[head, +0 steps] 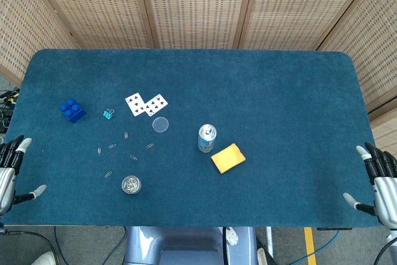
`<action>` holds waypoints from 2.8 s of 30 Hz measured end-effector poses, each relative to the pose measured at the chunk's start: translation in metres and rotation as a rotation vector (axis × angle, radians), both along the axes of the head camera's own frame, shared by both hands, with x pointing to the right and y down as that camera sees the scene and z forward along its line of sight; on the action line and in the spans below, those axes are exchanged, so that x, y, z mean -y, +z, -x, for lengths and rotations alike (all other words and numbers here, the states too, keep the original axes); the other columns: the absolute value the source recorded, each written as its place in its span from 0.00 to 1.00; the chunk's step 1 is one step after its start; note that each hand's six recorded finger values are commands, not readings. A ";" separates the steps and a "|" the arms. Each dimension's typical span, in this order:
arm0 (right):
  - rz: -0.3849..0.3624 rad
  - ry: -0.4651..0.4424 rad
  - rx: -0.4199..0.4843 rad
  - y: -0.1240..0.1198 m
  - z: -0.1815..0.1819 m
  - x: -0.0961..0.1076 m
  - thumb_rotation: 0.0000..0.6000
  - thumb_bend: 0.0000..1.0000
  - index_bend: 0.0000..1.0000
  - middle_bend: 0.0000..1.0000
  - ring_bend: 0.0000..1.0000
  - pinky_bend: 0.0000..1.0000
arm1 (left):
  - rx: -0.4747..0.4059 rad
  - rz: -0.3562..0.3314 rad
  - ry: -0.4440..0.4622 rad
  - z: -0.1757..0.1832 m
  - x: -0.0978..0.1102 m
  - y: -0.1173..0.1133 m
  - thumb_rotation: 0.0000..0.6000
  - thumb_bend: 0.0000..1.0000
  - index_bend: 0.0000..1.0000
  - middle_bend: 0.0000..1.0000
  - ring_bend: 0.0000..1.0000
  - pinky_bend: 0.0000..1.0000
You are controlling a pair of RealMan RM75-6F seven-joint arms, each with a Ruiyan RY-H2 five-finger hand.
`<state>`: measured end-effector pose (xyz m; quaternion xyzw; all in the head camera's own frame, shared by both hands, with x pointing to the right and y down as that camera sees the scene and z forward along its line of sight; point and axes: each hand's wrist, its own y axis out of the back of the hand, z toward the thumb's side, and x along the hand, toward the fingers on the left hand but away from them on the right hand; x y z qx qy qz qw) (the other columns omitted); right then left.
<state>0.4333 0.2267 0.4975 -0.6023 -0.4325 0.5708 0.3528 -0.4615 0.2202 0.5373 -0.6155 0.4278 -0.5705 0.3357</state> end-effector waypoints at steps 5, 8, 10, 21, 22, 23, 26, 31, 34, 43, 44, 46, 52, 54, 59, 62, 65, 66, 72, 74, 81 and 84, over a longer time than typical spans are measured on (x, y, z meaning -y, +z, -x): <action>0.000 -0.001 0.001 0.000 0.000 0.000 1.00 0.00 0.05 0.00 0.00 0.00 | 0.003 0.007 0.002 0.000 -0.001 0.002 1.00 0.11 0.00 0.00 0.00 0.00; 0.000 0.000 0.002 0.000 0.000 0.000 1.00 0.00 0.05 0.00 0.00 0.00 | 0.005 0.013 0.005 0.000 -0.001 0.004 1.00 0.11 0.00 0.00 0.00 0.00; 0.000 0.002 0.005 -0.001 0.000 0.000 1.00 0.00 0.05 0.00 0.00 0.00 | 0.005 0.019 0.012 -0.002 0.000 0.007 1.00 0.11 0.00 0.00 0.00 0.00; 0.005 0.016 -0.001 0.002 -0.002 0.004 1.00 0.00 0.05 0.00 0.00 0.00 | -0.040 0.083 0.172 -0.041 0.038 0.051 1.00 0.15 0.35 0.00 0.00 0.00; 0.006 0.017 -0.002 0.003 -0.002 0.004 1.00 0.00 0.05 0.00 0.00 0.00 | -0.048 0.096 0.193 -0.046 0.042 0.056 1.00 0.15 0.36 0.00 0.00 0.00; 0.008 0.018 -0.004 0.004 -0.002 0.005 1.00 0.00 0.05 0.00 0.00 0.00 | -0.055 0.111 0.214 -0.052 0.046 0.062 1.00 0.16 0.37 0.00 0.00 0.00; 0.016 0.024 -0.009 0.006 -0.004 0.005 1.00 0.00 0.05 0.00 0.00 0.00 | -0.069 0.164 0.295 -0.074 0.060 0.082 1.00 0.21 0.39 0.00 0.00 0.00; 0.017 0.033 -0.012 0.007 -0.006 0.007 1.00 0.00 0.05 0.00 0.00 0.00 | -0.053 0.241 0.421 -0.114 0.083 0.119 1.00 0.26 0.42 0.00 0.00 0.00; 0.022 0.034 -0.012 0.008 -0.006 0.007 1.00 0.00 0.04 0.00 0.00 0.00 | -0.028 0.259 0.471 -0.132 0.090 0.136 1.00 0.27 0.44 0.00 0.00 0.00; 0.035 0.033 -0.008 0.011 -0.006 0.008 1.00 0.00 0.05 0.00 0.00 0.00 | 0.027 0.292 0.555 -0.159 0.092 0.165 1.00 0.32 0.45 0.00 0.00 0.00; 0.035 0.033 -0.008 0.011 -0.006 0.008 1.00 0.00 0.05 0.00 0.00 0.00 | 0.031 0.296 0.559 -0.160 0.092 0.168 1.00 0.34 0.46 0.00 0.00 0.00; 0.037 0.033 -0.006 0.011 -0.006 0.008 1.00 0.00 0.05 0.00 0.00 0.00 | 0.030 0.308 0.564 -0.164 0.090 0.172 1.00 0.37 0.46 0.00 0.00 0.00; 0.042 0.034 -0.004 0.012 -0.006 0.009 1.00 0.00 0.05 0.00 0.00 0.00 | 0.028 0.326 0.578 -0.174 0.086 0.182 1.00 0.39 0.46 0.00 0.00 0.00; 0.043 0.034 -0.004 0.012 -0.006 0.009 1.00 0.00 0.05 0.00 0.00 0.00 | 0.032 0.330 0.582 -0.177 0.085 0.185 1.00 0.39 0.46 0.00 0.00 0.00; 0.043 0.036 -0.001 0.012 -0.007 0.009 1.00 0.00 0.05 0.00 0.00 0.00 | 0.043 0.341 0.592 -0.182 0.082 0.191 1.00 0.39 0.46 0.00 0.00 0.00; 0.045 0.037 0.000 0.012 -0.008 0.009 1.00 0.00 0.05 0.00 0.00 0.00 | 0.047 0.348 0.592 -0.183 0.079 0.195 1.00 0.40 0.46 0.00 0.00 0.00; 0.048 0.038 0.002 0.013 -0.008 0.009 1.00 0.00 0.05 0.00 0.00 0.00 | 0.050 0.350 0.586 -0.183 0.078 0.199 1.00 0.40 0.47 0.00 0.00 0.00; 0.049 0.038 0.003 0.013 -0.008 0.009 1.00 0.00 0.04 0.00 0.00 0.00 | 0.051 0.351 0.584 -0.182 0.078 0.200 1.00 0.40 0.47 0.00 0.00 0.00; 0.052 0.038 0.005 0.013 -0.008 0.009 1.00 0.00 0.05 0.00 0.00 0.00 | 0.049 0.361 0.572 -0.180 0.076 0.206 1.00 0.40 0.47 0.00 0.00 0.00; 0.052 0.037 0.005 0.014 -0.008 0.010 1.00 0.00 0.05 0.00 0.00 0.00 | 0.047 0.363 0.569 -0.181 0.076 0.207 1.00 0.40 0.47 0.00 0.00 0.00; 0.054 0.039 0.006 0.014 -0.009 0.010 1.00 0.00 0.05 0.00 0.00 0.00 | 0.045 0.364 0.567 -0.182 0.074 0.213 1.00 0.41 0.53 0.00 0.00 0.00; 0.053 0.037 0.008 0.014 -0.008 0.010 1.00 0.00 0.05 0.00 0.00 0.00 | 0.043 0.356 0.562 -0.182 0.073 0.215 1.00 0.41 0.57 0.00 0.00 0.00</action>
